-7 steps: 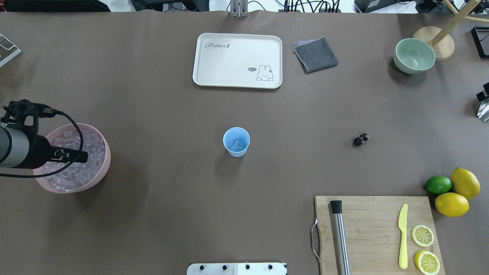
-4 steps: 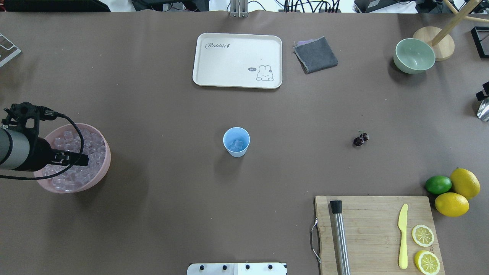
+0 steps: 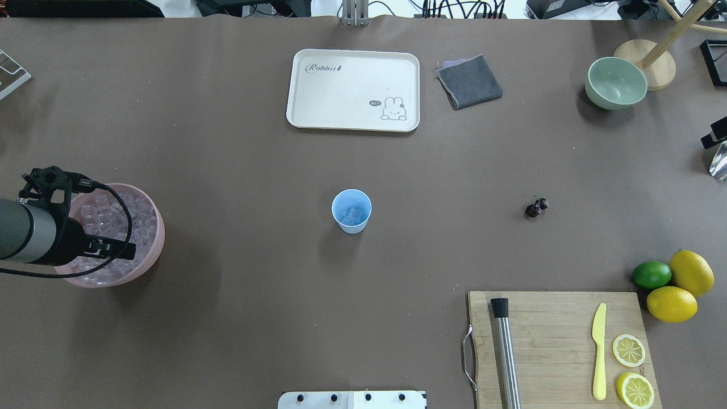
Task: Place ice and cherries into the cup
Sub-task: 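Lower the left gripper into the bowl and grasp another ice cube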
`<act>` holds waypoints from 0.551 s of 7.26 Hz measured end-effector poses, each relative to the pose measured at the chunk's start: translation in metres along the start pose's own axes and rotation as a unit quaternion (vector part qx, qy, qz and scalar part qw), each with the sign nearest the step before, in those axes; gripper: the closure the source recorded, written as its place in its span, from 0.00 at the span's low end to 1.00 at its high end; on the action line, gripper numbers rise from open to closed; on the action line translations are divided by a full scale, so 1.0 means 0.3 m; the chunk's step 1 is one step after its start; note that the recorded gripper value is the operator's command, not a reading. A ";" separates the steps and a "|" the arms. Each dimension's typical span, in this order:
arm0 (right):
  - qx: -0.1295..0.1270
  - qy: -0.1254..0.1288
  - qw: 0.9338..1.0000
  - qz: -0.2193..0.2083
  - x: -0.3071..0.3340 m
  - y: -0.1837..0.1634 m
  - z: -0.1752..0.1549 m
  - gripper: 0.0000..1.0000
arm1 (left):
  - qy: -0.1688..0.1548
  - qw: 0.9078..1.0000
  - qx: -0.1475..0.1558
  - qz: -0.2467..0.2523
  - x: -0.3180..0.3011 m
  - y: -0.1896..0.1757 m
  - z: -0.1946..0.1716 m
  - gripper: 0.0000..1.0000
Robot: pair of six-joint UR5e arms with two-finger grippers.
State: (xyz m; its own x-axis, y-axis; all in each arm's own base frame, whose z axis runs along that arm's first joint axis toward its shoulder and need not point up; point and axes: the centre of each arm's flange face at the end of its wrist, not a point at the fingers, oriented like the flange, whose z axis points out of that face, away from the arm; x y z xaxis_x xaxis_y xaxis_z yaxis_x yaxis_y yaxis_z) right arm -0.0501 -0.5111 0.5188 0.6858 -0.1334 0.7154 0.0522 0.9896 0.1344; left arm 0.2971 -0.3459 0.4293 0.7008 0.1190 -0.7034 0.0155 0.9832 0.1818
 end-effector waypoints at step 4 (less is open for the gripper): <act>-0.003 0.001 1.000 0.001 0.001 0.004 0.010 0.00 | 0.002 1.000 -0.004 0.006 0.014 0.014 0.005 0.03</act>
State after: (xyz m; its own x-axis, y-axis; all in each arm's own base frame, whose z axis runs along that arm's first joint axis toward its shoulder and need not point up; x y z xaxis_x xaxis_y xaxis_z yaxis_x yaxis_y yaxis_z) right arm -0.0520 -0.5101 0.5214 0.6871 -0.1309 0.7146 0.0554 0.9902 0.1281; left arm 0.3013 -0.3415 0.4280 0.6975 0.1306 -0.7046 0.0016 0.9830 0.1838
